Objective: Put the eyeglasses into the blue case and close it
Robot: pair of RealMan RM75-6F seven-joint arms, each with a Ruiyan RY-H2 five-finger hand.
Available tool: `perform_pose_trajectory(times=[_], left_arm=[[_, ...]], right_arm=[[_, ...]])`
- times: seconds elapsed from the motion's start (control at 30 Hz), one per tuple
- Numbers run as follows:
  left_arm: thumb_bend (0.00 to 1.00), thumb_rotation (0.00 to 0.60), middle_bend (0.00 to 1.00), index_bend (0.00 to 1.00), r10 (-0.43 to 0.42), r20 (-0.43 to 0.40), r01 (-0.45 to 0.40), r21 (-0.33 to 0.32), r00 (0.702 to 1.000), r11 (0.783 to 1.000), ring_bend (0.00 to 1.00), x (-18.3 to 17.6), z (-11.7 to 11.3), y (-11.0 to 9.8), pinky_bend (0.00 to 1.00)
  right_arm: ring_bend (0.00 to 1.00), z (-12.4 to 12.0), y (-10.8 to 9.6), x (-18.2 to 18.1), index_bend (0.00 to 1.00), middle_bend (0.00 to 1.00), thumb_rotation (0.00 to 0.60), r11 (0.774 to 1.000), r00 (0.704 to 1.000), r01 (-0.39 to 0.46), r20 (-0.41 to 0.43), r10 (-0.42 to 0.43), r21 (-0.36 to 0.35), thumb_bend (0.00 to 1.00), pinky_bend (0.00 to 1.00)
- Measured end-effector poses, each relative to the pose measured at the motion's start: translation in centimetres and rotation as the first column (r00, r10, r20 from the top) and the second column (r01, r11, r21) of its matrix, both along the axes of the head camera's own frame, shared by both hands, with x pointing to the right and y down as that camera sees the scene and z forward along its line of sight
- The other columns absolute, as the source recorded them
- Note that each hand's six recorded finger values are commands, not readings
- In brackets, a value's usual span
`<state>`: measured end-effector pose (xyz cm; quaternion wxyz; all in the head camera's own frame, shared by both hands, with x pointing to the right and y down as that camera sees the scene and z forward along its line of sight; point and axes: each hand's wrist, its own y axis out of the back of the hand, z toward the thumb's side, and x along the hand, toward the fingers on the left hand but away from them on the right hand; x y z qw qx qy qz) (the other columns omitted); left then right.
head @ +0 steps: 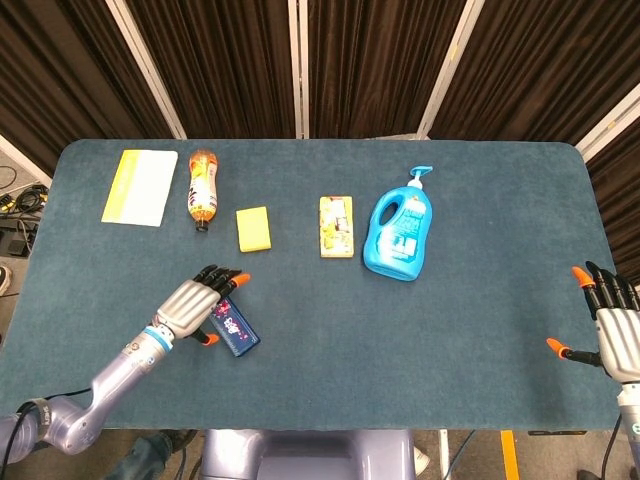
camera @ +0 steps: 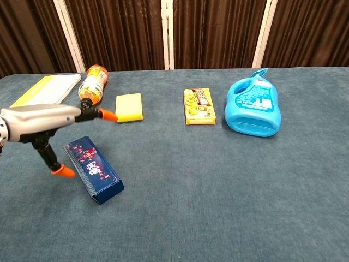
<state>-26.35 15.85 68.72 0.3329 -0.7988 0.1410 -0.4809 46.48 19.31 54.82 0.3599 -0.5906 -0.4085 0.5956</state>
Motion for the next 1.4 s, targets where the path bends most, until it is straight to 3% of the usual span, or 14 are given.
perform_pose_trajectory(times=[0.3, 0.37, 0.47, 0.63, 0.73, 0.93, 1.07, 1.2, 1.23, 1.4], left_arm=[[0.0, 0.6, 0.0, 0.04, 0.091, 0.076, -0.091, -0.004, 0.993, 0.996, 0.0, 0.8, 2.5, 0.0, 0.01], [0.0, 0.6, 0.04, 0.08, 0.095, 0.082, -0.095, -0.007, 0.992, 0.995, 0.02, 1.0, 2.8, -0.1, 0.05], [0.02, 0.6, 0.18, 0.17, 0.097, 0.085, -0.096, -0.014, 0.992, 0.995, 0.13, 1.4, 3.1, 0.0, 0.17], [0.2, 0.6, 0.44, 0.42, 0.095, 0.082, -0.095, -0.004, 0.992, 0.995, 0.32, 1.7, 3.2, -0.1, 0.31], [0.23, 0.6, 0.48, 0.47, 0.098, 0.084, -0.098, 0.003, 0.992, 0.995, 0.35, 1.7, 3.3, -0.1, 0.34], [0.23, 0.6, 0.49, 0.48, 0.094, 0.09, -0.095, 0.012, 0.991, 0.995, 0.36, 1.7, 3.2, -0.2, 0.34], [0.18, 0.6, 0.45, 0.43, 0.088, 0.089, -0.09, 0.017, 0.992, 0.996, 0.34, 1.7, 3.1, -0.2, 0.33], [0.01, 0.6, 0.06, 0.08, 0.072, 0.081, -0.073, 0.011, 0.994, 0.997, 0.04, 1.6, 2.9, -0.2, 0.05], [0.0, 0.6, 0.01, 0.02, 0.069, 0.081, -0.07, 0.007, 0.994, 0.998, 0.0, 1.5, 2.8, -0.2, 0.01], [0.0, 0.6, 0.0, 0.0, 0.036, 0.061, -0.038, 0.027, 0.997, 0.999, 0.0, 0.8, 1.6, -0.6, 0.0]], right_arm=[[0.0, 0.4, 0.0, -0.1, 0.0, 0.0, 0.6, 1.0, 1.0, 0.004, -0.012, -0.004, -0.008, 0.0, 0.0], [0.0, 0.4, -0.1, -0.1, 0.0, 0.0, 0.6, 1.0, 1.0, 0.003, -0.014, -0.003, -0.008, 0.0, 0.0], [0.0, 0.4, -0.1, 0.0, 0.0, 0.0, 0.6, 1.0, 1.0, 0.0, -0.015, -0.001, -0.008, 0.0, 0.0], [0.0, 0.5, 0.0, 0.0, 0.0, 0.0, 0.6, 1.0, 1.0, 0.0, -0.014, 0.0, -0.009, 0.0, 0.0], [0.0, 0.5, 0.0, -0.1, 0.0, 0.0, 0.6, 1.0, 1.0, 0.001, -0.014, -0.001, -0.008, 0.0, 0.0], [0.0, 0.4, 0.0, -0.1, 0.0, 0.0, 0.6, 1.0, 1.0, 0.002, -0.014, -0.003, -0.007, 0.0, 0.0], [0.0, 0.4, 0.0, -0.1, 0.0, 0.0, 0.6, 1.0, 1.0, 0.002, -0.014, -0.002, -0.006, 0.0, 0.0], [0.0, 0.3, 0.0, -0.1, 0.0, 0.0, 0.6, 1.0, 1.0, 0.002, -0.012, -0.002, -0.005, 0.0, 0.0], [0.0, 0.3, 0.0, -0.1, 0.0, 0.0, 0.6, 1.0, 1.0, 0.002, -0.012, -0.002, -0.005, 0.0, 0.0], [0.0, 0.2, 0.0, -0.2, 0.0, 0.0, 0.6, 1.0, 1.0, 0.003, -0.006, -0.003, -0.003, 0.0, 0.0]])
